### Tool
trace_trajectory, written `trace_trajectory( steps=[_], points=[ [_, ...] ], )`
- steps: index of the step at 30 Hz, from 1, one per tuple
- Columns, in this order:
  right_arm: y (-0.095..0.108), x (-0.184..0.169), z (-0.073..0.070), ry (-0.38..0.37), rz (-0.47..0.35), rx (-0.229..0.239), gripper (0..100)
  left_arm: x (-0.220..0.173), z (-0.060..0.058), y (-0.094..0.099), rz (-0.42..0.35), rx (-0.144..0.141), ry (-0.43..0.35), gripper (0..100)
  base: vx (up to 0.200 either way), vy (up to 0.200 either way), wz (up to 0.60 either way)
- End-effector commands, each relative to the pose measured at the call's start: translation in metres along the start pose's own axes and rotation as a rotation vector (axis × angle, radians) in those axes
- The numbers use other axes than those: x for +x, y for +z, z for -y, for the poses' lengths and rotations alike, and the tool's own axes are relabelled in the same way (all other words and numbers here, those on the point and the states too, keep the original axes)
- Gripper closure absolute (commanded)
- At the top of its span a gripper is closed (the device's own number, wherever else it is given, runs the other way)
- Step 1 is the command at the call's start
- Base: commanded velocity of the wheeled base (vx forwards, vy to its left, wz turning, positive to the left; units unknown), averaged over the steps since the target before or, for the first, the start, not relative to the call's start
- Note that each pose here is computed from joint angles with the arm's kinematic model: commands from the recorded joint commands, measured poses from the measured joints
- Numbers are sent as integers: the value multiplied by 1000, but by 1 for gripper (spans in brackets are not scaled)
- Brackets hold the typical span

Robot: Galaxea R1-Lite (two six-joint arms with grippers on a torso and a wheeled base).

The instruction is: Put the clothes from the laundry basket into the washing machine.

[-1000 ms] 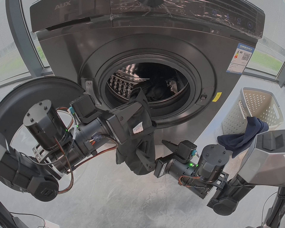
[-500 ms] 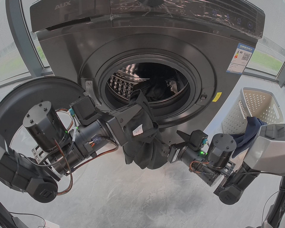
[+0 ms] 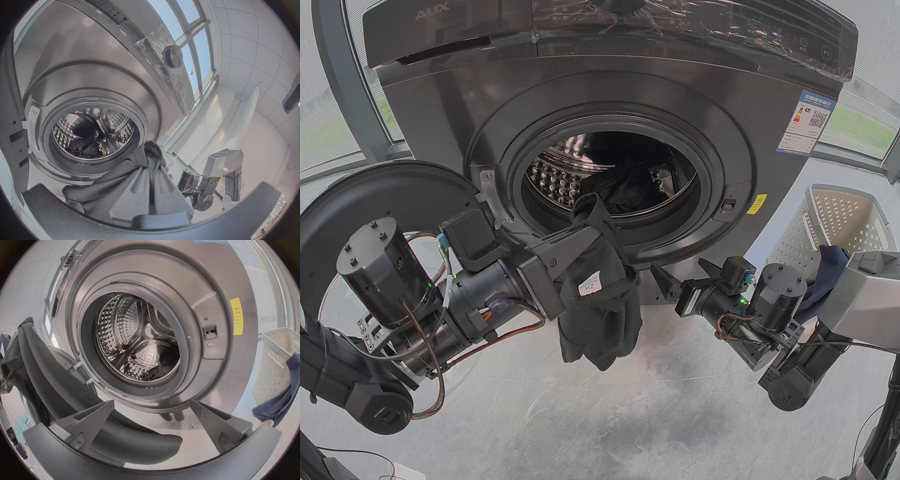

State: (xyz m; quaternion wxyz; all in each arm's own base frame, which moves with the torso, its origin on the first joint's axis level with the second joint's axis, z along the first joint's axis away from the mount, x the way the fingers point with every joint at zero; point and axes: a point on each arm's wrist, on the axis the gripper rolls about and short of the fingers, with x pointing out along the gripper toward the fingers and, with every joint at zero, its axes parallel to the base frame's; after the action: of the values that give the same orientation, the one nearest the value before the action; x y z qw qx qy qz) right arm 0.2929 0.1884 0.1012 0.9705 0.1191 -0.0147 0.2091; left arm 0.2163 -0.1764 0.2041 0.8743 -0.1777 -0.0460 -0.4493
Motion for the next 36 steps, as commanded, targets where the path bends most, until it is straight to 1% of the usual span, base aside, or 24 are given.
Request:
trace_trajectory(
  steps=[1,5,6,10,11,13,14,17,18,19,23,27,30,36],
  points=[
    [2,0,-3,8,9,4,0,-1,0,-1,-10,-3,1,100,0,0,0],
    [0,-2,-5,20,-3,6,0,-1,-1,-2,-16,-5,3,100,0,0,0],
    [-2,-4,-10,38,-12,7,0,-1,0,-2,-17,-6,2,100,0,0,0],
    [-5,-4,-22,73,-17,7,0,-2,0,-2,-19,-6,3,100,0,0,0],
    [-7,-4,-28,94,-20,7,0,-2,0,-3,-23,-7,3,100,0,0,0],
    [-8,-6,-35,115,-25,10,0,-2,1,-3,-23,-10,0,100,0,0,0],
    [-10,-8,-42,134,-31,13,0,-2,1,-4,-24,-10,2,100,0,0,0],
    [-12,-12,-55,179,-38,17,0,-3,1,-4,-25,-10,0,100,0,0,0],
    [-12,-12,-55,181,-39,17,0,-3,1,-4,-25,-10,0,100,0,0,0],
    [-14,-15,-65,214,-46,16,0,-3,0,-4,-24,-9,3,100,0,0,0],
    [-19,-24,-79,259,-69,18,0,-3,-1,-2,-17,-6,7,100,0,0,0],
    [-20,-26,-84,275,-72,20,0,-4,-2,-2,-13,-6,9,100,0,0,0],
    [-20,-26,-85,277,-72,23,0,-4,-2,-2,-13,-6,10,100,0,0,0],
    [-26,-32,-87,306,-106,20,0,-4,-2,-1,-11,-6,10,100,0,0,0]
  ],
)
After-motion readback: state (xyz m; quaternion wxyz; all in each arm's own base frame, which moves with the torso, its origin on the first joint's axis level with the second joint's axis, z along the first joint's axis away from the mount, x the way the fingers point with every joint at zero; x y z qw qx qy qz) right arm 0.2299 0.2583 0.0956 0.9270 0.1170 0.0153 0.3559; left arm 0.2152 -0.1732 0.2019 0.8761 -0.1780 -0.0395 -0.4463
